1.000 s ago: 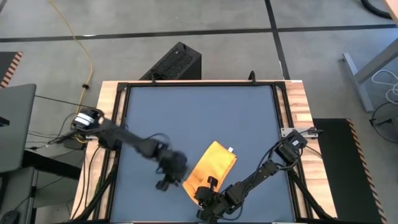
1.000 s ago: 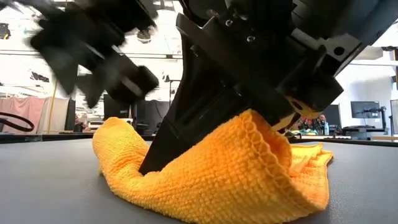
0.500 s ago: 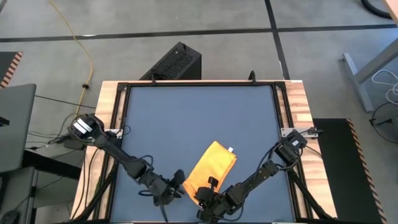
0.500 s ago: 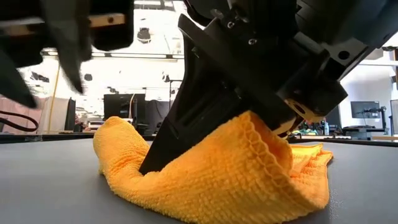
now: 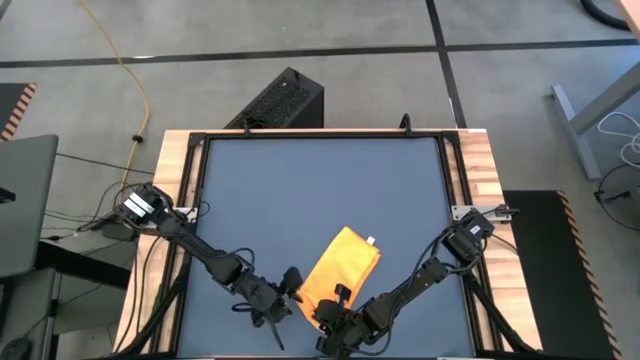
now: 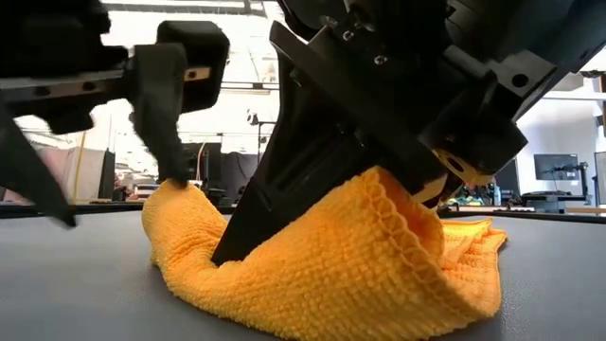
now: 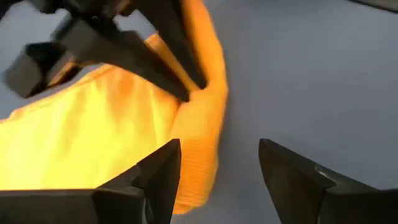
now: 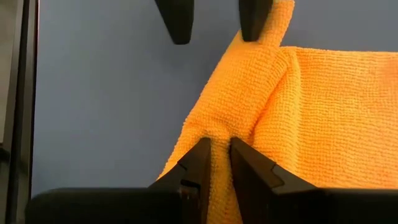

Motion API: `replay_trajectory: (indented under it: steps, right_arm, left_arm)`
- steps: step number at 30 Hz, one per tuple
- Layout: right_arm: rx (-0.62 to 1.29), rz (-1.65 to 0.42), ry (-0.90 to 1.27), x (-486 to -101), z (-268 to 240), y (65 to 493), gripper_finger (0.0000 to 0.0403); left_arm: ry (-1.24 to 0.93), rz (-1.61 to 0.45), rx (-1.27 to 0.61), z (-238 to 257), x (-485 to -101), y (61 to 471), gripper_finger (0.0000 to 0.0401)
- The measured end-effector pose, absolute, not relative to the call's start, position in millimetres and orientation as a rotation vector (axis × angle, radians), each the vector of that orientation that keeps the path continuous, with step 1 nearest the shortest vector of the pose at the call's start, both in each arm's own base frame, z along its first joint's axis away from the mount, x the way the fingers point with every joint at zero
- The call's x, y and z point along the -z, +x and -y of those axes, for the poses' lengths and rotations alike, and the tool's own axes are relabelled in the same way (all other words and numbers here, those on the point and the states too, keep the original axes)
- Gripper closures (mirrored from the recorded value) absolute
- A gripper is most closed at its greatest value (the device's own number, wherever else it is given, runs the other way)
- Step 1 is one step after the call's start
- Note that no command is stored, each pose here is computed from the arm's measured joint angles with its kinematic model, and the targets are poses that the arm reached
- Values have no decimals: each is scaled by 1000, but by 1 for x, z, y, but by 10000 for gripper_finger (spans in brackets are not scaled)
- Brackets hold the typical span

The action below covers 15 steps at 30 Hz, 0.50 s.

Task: Roll towel
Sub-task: Roll the orange microfiber cloth

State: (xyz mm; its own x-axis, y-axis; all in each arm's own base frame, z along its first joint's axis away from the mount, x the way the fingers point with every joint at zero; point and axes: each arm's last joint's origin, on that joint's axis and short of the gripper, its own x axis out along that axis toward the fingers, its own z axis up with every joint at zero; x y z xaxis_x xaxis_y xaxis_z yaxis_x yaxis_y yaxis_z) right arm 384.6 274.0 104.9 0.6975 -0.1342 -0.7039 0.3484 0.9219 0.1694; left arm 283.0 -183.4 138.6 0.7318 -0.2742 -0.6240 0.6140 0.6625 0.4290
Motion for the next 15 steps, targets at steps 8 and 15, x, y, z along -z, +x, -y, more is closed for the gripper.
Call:
replay_trajectory:
  steps: [8, 15]
  right_arm:
    - [277, -746, 333, -106, -274, 386, 316]
    - [279, -751, 340, -106, -274, 386, 316]
  left_arm:
    - [669, -572, 504, 180, -121, 292, 206]
    - [595, -595, 472, 176, -120, 298, 247]
